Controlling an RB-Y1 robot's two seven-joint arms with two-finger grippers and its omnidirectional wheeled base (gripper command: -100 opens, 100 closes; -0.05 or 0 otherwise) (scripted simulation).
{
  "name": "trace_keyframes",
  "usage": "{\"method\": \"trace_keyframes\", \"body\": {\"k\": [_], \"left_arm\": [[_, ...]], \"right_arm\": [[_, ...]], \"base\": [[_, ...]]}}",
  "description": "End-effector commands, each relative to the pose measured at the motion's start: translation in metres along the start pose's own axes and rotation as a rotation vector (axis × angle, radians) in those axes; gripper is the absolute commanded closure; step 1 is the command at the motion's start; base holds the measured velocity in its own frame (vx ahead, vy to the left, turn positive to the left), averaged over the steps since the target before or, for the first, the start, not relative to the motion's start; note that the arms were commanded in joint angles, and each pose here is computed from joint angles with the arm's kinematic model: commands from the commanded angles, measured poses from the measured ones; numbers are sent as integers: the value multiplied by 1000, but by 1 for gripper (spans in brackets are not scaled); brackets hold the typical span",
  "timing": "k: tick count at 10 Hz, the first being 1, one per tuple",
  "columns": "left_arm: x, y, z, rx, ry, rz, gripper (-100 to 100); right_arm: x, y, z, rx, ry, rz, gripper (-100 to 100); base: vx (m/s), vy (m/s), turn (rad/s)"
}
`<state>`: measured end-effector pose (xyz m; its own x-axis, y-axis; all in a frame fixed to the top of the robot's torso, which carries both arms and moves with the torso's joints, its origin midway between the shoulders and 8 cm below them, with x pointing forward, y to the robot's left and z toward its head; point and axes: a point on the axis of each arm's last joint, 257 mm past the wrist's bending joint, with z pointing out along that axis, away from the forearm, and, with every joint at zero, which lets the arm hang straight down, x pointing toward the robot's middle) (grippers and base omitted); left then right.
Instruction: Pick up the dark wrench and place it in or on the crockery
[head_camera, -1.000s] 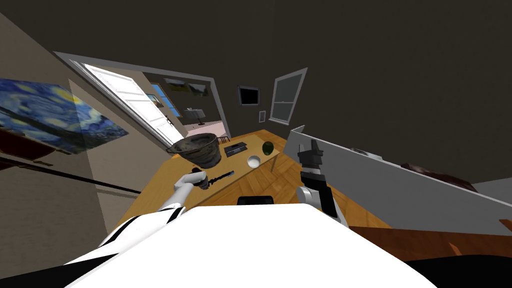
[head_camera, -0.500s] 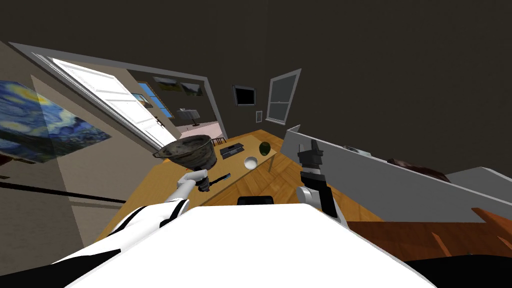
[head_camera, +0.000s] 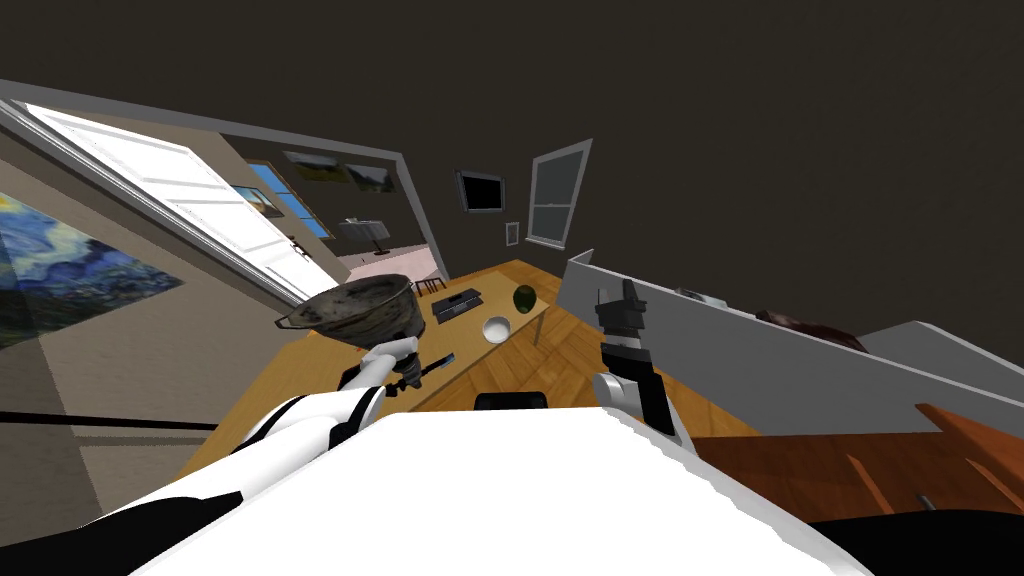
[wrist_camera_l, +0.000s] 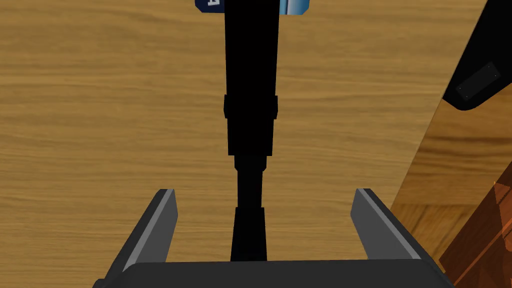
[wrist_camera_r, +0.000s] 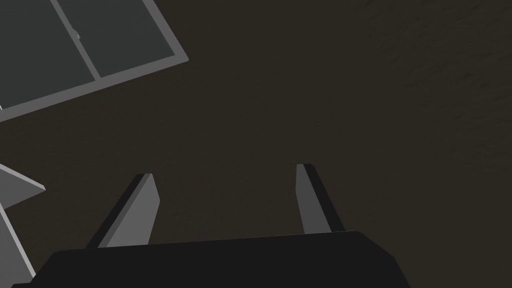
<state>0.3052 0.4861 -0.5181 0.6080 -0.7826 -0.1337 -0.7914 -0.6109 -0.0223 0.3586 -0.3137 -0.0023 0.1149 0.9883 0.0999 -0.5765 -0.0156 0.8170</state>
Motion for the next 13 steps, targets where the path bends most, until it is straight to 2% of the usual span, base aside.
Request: {"method": "trace_keyframes", "body": {"k": [1,2,3,4,5,6,10,11,12,13], "left_arm": [[0,0,0,0,0,0,-100],[0,1,0,-4,-1,-1,0],[8,13,11,-3,-1,0,-100],[12,20,18,-3,0,1,-100],[7,18,16,-5,-1,3,-100],[7,18,16,-3,0,1,100],[7,18,16,-4,-1,2,100],[7,18,16,-4,-1,2,0],[2,3,2,-3,-1,0,100],[4,10,9,-3,-1,-1,100]], "right_arm": [[0,0,0,0,0,0,0],[0,0,0,0,0,0,0],[0,0,0,0,0,0,0],[0,0,0,0,0,0,0],[0,0,0,0,0,0,0],[0,0,0,0,0,0,0],[0,0,0,0,0,0,0],[0,0,0,0,0,0,0],[0,0,0,0,0,0,0],[0,0,0,0,0,0,0]], "base": [[28,2,-7],[6,0,1],[20,50,5],[23,94,1],[8,44,-6],[2,8,0],[1,1,0],[0,0,0],[-17,-49,-1],[-8,-28,2]]}}
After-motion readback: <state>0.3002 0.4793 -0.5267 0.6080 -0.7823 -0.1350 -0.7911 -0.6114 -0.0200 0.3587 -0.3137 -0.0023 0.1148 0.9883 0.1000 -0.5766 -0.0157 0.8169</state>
